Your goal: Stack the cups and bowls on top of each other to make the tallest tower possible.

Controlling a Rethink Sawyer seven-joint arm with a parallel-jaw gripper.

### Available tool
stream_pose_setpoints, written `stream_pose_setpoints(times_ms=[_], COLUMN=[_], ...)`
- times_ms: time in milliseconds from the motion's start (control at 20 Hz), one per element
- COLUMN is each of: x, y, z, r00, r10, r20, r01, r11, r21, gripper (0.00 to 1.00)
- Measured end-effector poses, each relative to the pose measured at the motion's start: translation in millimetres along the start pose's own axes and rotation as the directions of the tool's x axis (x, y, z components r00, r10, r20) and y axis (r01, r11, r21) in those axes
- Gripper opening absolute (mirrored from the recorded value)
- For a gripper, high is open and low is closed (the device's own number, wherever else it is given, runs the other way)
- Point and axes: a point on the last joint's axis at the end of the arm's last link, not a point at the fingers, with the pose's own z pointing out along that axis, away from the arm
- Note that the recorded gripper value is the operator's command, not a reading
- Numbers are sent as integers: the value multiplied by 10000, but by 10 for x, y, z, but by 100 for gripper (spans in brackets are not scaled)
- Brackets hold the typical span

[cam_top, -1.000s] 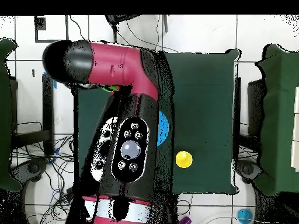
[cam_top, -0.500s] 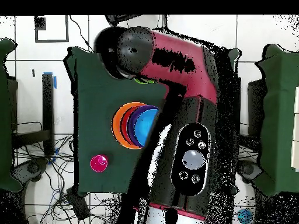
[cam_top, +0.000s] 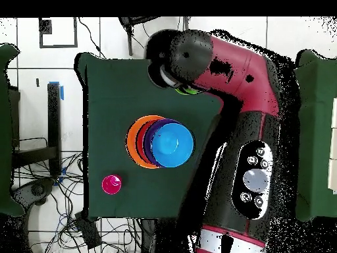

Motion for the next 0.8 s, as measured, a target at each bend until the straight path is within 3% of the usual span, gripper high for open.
stream_pose_setpoints(times_ms=[800], x=[-85], y=[-139], z=[217], r00=[9973], r10=[-730], r20=[-76], r01=[732], r11=[9970], r21=[270], gripper=[0])
